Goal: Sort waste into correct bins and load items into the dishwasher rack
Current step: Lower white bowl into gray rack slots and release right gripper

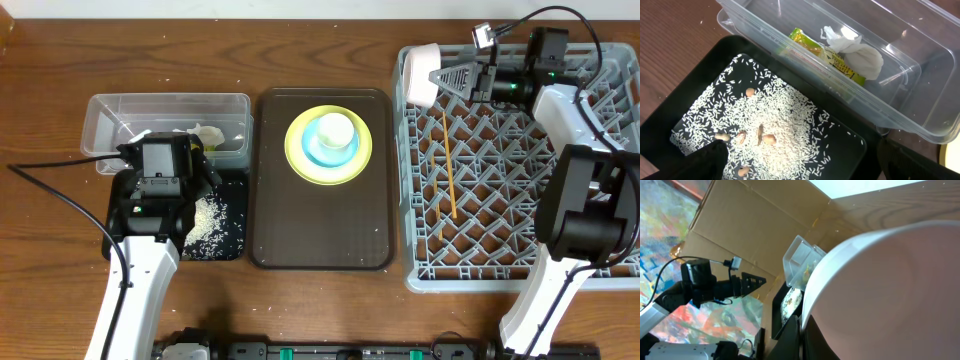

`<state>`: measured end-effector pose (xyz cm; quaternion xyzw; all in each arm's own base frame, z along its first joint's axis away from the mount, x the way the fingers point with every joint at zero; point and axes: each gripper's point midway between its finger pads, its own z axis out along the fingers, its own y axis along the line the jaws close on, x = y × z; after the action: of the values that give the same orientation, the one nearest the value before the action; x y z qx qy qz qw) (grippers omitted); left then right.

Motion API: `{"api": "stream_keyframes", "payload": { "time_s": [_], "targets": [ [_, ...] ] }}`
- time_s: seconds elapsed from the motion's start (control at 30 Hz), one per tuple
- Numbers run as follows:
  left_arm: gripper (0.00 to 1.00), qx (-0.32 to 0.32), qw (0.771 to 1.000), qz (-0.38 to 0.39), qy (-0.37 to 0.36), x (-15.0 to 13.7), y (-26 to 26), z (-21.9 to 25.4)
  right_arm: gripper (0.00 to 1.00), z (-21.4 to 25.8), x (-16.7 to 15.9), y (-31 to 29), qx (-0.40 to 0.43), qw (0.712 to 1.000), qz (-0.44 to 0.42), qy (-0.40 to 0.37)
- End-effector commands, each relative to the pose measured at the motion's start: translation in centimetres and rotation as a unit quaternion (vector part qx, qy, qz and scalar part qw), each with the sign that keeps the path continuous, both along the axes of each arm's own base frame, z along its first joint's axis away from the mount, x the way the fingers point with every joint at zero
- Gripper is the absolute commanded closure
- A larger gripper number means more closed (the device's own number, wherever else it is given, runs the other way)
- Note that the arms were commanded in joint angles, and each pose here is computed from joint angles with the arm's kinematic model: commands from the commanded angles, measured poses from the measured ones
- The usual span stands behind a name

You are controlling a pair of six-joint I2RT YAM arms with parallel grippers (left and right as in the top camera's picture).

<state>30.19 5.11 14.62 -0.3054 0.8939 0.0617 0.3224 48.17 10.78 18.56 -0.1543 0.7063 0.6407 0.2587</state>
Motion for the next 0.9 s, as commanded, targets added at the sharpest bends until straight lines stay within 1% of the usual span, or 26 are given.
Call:
{"api": "stream_keyframes", "payload": {
  "time_s": [0.0,0.17,0.43,0.5,0.6,0.7,0.87],
  "targets": [
    [0.02,0.003,1.000,0.009,-0.007,0.3,0.3,0.5,0.99,-1.1,-0.1,0.2,0.005,1.000,0.003,0.018],
    [0.02,0.003,1.000,0.009,-0.007,0.3,0.3,0.5,0.99,-1.2,-0.1,-0.1,0.004,1.000,0.000,0.019],
    [0.02,0.003,1.000,0.009,-0.007,0.3,0.3,0.5,0.99,-1.5,0.4,-2.1,-0.001,0.999,-0.026,0.029],
    [0.02,0.003,1.000,0.009,-0.007,0.3,0.3,0.5,0.99,-2.3,0.6,-2.6,-0.018,0.998,-0.043,0.044],
    [0.02,0.003,1.000,0.009,-0.007,0.3,0.3,0.5,0.97,-4.6,1.2,-3.4,-0.070,0.991,-0.082,0.083],
    [0.02,0.003,1.000,0.009,-0.007,0.3,0.3,0.5,0.96,-5.9,1.5,-3.9,-0.102,0.985,-0.101,0.099],
    [0.02,0.003,1.000,0.009,-0.007,0.3,0.3,0.5,0.94,-6.1,1.7,-4.8,-0.107,0.983,-0.113,0.100]
  ]
}}
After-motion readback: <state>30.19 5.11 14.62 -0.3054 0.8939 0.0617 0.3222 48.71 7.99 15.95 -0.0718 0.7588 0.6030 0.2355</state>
